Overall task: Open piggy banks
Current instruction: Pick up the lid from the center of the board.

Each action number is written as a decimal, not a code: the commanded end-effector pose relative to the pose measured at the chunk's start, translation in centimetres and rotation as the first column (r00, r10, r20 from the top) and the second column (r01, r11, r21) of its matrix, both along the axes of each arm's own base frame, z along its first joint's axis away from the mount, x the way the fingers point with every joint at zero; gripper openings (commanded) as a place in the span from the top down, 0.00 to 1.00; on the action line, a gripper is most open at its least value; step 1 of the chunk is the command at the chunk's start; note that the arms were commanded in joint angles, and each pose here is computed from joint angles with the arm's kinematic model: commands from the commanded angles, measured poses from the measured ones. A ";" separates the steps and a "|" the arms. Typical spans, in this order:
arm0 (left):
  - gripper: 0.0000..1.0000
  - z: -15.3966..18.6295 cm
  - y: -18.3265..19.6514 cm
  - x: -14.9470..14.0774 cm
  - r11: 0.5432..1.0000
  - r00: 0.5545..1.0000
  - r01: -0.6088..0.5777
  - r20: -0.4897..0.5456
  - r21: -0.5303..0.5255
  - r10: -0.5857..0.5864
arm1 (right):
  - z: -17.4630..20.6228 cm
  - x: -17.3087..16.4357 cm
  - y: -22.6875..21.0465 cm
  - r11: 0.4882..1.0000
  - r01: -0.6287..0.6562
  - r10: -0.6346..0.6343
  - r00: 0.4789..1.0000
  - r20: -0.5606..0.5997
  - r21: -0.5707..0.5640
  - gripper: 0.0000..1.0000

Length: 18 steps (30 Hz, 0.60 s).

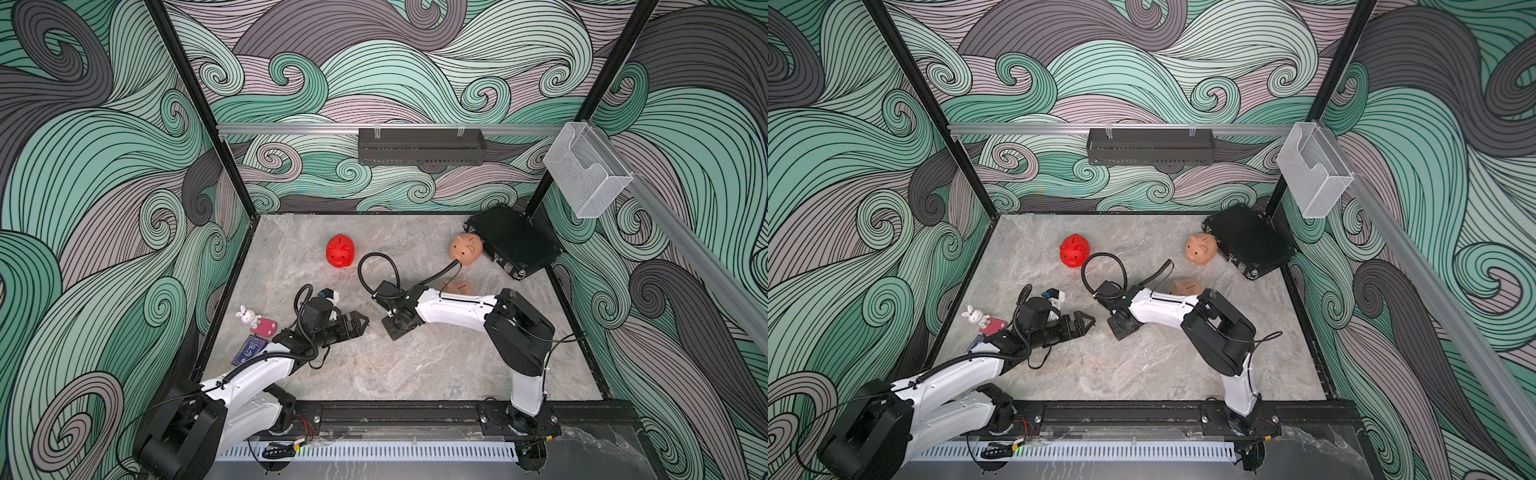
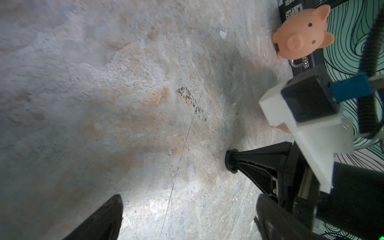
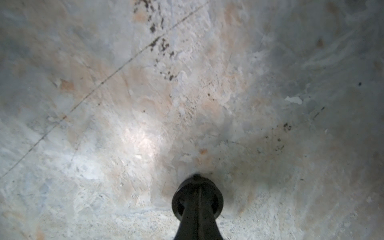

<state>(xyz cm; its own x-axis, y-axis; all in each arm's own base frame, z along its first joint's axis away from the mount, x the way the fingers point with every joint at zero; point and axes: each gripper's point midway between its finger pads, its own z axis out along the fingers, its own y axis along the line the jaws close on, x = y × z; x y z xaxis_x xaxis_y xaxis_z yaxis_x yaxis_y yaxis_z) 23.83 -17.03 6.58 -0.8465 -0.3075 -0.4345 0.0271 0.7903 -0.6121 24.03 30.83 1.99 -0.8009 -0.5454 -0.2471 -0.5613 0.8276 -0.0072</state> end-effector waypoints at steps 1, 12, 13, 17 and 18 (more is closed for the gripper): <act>0.01 1.7 0.6 0.8 0.999 0.999 -0.027 0.042 0.038 0.026 | 3.0 0.2 1.1 0.992 0.021 -0.026 0.999 0.042 0.121 1.00; 0.01 3.6 3.6 3.5 0.987 0.980 -0.158 0.127 0.016 0.155 | 6.2 3.0 4.9 0.928 0.071 -0.105 0.992 0.072 0.366 1.00; 0.01 3.9 4.1 3.9 0.985 0.976 -0.175 0.130 0.003 0.173 | 6.4 3.5 5.3 0.918 0.078 -0.116 0.990 0.076 0.388 1.00; 0.01 5.2 5.6 5.6 0.974 0.965 -0.223 0.135 -0.046 0.227 | 7.5 5.4 7.4 0.887 0.084 -0.149 0.983 0.108 0.454 1.00; 0.01 5.4 6.1 6.1 0.969 0.960 -0.240 0.135 -0.053 0.245 | 7.8 6.0 8.0 0.878 0.081 -0.155 0.981 0.119 0.471 1.00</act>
